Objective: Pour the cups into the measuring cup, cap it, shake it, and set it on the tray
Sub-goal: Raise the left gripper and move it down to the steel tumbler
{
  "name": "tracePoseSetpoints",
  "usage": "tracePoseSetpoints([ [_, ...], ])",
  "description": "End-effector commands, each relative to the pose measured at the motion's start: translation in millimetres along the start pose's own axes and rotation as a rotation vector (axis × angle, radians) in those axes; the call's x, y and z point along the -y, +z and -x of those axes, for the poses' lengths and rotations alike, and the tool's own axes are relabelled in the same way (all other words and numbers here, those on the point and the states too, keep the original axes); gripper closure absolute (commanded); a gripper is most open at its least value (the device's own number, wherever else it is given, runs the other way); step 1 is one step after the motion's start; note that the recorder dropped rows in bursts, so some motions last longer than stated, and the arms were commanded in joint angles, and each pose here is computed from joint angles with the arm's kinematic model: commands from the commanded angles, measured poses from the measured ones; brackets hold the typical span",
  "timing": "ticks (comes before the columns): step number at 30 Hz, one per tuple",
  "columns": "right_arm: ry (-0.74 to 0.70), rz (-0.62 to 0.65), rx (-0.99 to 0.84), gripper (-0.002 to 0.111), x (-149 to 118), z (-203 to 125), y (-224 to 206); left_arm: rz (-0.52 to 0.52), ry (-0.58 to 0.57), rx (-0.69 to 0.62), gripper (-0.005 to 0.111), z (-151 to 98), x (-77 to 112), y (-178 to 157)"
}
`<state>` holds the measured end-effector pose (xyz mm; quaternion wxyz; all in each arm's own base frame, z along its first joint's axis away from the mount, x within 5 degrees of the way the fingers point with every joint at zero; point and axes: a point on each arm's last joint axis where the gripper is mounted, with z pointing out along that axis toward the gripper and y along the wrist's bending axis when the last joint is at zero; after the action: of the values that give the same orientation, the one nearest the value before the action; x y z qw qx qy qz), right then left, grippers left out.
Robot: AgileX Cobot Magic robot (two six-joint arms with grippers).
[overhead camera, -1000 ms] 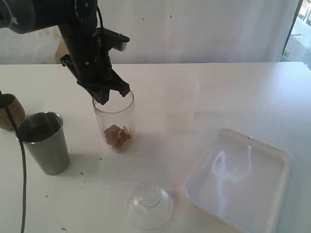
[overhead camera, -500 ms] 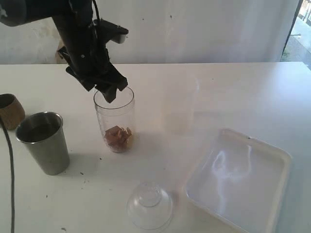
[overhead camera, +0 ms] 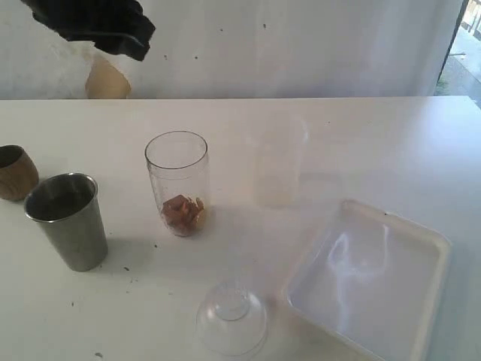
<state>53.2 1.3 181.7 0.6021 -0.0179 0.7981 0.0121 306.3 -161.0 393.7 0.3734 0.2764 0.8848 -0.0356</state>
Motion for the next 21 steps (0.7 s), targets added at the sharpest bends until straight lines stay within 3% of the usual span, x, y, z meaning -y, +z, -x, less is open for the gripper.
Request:
tracePoseSetpoints([
  [1,0.003,-0.002,0.015,0.108,0.1,0.0,0.2,0.018,-0.016,0.275,0.045,-28.2,1.6,-46.4],
  [3,0.003,-0.002,0.015,0.108,0.1,0.0,0.2,0.015,-0.024,0.361,0.045,-54.8,5.4,-60.2],
  [8,0.003,-0.002,0.015,0.108,0.1,0.0,0.2,-0.023,-0.132,0.496,0.019,-137.0,19.0,-61.3],
  [12,0.003,-0.002,0.015,0.108,0.1,0.0,0.2,-0.024,-0.138,0.581,0.019,-156.6,22.5,-58.5],
  [16,0.003,-0.002,0.015,0.108,0.1,0.0,0.2,-0.027,-0.122,0.533,0.019,-180.8,27.1,-42.2],
  [21,0.003,-0.002,0.015,0.108,0.1,0.0,0.2,-0.011,-0.069,0.56,0.015,-181.5,27.5,-41.4],
])
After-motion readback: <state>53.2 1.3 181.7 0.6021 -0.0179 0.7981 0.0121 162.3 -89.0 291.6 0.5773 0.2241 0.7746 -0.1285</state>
